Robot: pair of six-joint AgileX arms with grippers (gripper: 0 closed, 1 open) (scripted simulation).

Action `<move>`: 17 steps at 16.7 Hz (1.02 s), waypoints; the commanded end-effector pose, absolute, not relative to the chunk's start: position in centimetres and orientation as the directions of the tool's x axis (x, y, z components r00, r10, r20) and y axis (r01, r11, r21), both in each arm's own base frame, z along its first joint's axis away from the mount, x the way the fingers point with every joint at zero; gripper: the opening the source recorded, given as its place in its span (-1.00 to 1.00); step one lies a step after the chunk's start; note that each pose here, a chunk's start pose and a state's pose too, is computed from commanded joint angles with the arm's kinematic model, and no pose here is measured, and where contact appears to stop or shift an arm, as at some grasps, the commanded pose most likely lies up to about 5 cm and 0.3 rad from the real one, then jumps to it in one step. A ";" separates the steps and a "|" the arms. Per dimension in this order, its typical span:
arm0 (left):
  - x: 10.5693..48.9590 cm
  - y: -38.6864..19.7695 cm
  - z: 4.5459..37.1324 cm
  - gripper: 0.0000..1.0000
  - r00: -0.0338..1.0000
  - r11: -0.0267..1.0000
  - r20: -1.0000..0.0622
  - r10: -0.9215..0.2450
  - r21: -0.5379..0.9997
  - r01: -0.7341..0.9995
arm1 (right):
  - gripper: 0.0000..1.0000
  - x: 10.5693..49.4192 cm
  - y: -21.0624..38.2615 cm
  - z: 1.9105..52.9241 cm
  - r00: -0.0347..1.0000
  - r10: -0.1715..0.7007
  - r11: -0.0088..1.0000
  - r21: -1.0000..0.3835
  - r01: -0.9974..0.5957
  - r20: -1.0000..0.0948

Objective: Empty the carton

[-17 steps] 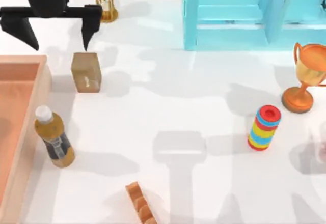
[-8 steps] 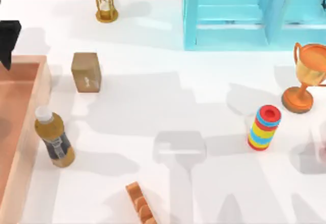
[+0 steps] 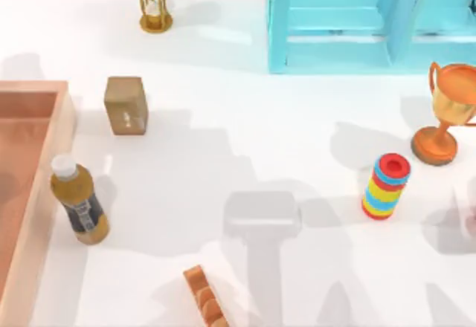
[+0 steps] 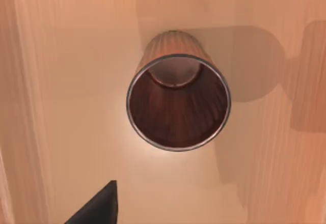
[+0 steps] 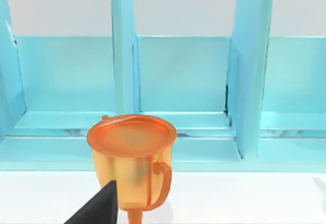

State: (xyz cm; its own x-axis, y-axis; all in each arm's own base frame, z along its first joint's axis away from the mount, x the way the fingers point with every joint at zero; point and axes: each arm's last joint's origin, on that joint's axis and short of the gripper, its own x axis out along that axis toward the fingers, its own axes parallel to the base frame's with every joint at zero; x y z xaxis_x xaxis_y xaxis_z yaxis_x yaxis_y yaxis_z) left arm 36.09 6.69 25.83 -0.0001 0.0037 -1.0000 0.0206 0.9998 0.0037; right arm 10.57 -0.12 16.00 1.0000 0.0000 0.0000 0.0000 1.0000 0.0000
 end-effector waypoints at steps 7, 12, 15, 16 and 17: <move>39.0 6.8 20.8 1.00 -0.004 1.000 -1.000 0.003 0.003 0.020 | 1.00 10.6 -0.1 16.0 1.000 0.000 1.000 0.000 0.000 0.000; 37.5 6.8 17.0 1.00 -0.011 1.000 -1.000 0.004 0.003 0.019 | 1.00 10.6 -0.1 16.0 1.000 0.000 1.000 0.000 0.000 0.000; 36.2 6.8 16.1 1.00 0.000 1.000 -1.000 0.004 0.004 0.020 | 1.00 10.6 -0.1 16.0 1.000 0.000 1.000 0.000 0.000 0.000; 36.1 6.7 15.9 1.00 0.000 1.000 -1.000 0.004 0.004 0.021 | 1.00 10.6 -0.1 16.0 1.000 0.000 1.000 0.000 0.000 0.000; 36.1 6.7 15.8 1.00 0.000 1.000 -1.000 0.004 0.004 0.021 | 1.00 10.6 -0.1 16.0 1.000 0.000 1.000 0.000 0.000 0.000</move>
